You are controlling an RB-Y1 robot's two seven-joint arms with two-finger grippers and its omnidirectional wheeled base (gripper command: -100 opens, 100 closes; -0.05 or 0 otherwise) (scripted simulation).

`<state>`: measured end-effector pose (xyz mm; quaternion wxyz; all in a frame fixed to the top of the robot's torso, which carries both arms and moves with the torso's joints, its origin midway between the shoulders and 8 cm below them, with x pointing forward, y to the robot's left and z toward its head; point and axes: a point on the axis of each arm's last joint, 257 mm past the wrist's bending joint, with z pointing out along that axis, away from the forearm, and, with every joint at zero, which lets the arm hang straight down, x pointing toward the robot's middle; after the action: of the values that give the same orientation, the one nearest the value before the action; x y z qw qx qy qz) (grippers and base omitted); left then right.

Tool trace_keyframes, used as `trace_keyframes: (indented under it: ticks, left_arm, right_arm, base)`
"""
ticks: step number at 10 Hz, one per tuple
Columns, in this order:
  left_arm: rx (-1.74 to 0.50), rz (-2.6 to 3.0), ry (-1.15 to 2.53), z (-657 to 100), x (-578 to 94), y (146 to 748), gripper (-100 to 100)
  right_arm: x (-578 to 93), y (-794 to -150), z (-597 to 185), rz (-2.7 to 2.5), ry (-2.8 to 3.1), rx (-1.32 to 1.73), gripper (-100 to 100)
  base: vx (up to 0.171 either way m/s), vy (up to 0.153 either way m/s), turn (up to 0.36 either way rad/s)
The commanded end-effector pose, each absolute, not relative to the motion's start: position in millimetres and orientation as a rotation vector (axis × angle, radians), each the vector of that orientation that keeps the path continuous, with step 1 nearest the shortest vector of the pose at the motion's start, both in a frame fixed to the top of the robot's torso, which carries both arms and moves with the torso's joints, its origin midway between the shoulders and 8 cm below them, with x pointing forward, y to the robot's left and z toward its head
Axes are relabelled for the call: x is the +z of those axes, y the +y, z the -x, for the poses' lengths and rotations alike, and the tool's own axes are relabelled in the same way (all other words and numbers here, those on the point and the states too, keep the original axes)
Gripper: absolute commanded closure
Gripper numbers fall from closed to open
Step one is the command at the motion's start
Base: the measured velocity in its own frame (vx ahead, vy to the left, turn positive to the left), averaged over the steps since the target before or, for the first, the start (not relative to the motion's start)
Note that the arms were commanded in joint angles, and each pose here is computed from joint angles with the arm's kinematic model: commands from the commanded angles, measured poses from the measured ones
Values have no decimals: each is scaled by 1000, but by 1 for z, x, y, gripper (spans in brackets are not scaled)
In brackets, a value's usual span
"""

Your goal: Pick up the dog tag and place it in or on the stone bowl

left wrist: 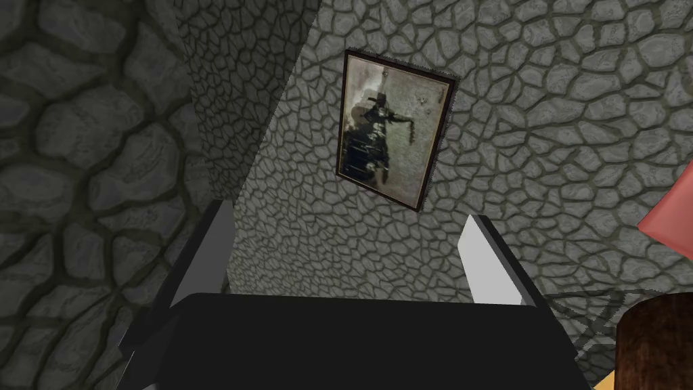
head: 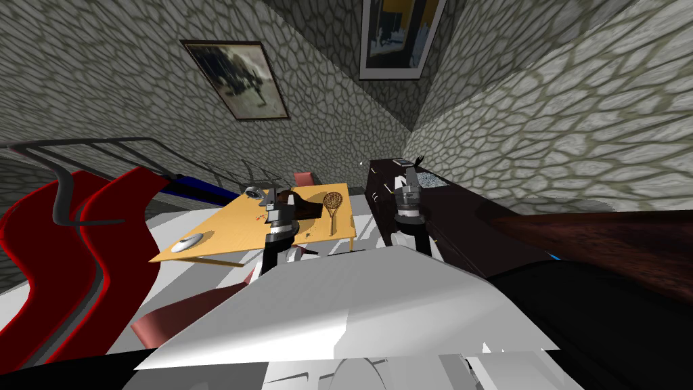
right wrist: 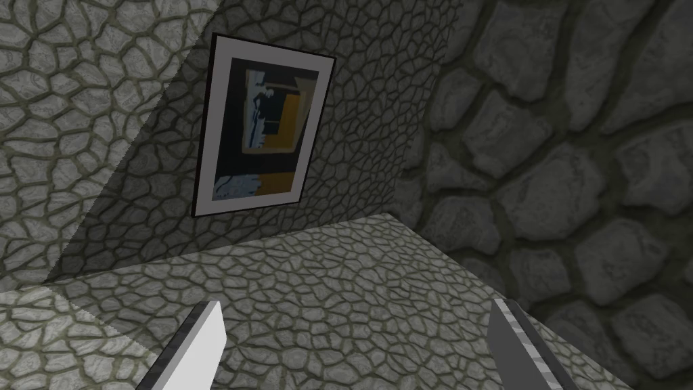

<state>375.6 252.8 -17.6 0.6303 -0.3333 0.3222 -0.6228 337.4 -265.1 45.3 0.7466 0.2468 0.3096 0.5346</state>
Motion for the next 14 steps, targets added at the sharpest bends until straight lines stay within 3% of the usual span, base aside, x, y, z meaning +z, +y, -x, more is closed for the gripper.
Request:
trace_keyframes:
  ticks: [1,14]
  left_arm:
    - [-1421,818,779,-388,-37,258,-100]
    - [-1318,1260,967,-451,-182,312,-100]
  right_arm:
    - [45,-265,-337,-540,677,1170,0]
    - [45,-265,-337,-540,677,1170,0]
  base:
    - [-7,0,22]
    - [-10,-14,18]
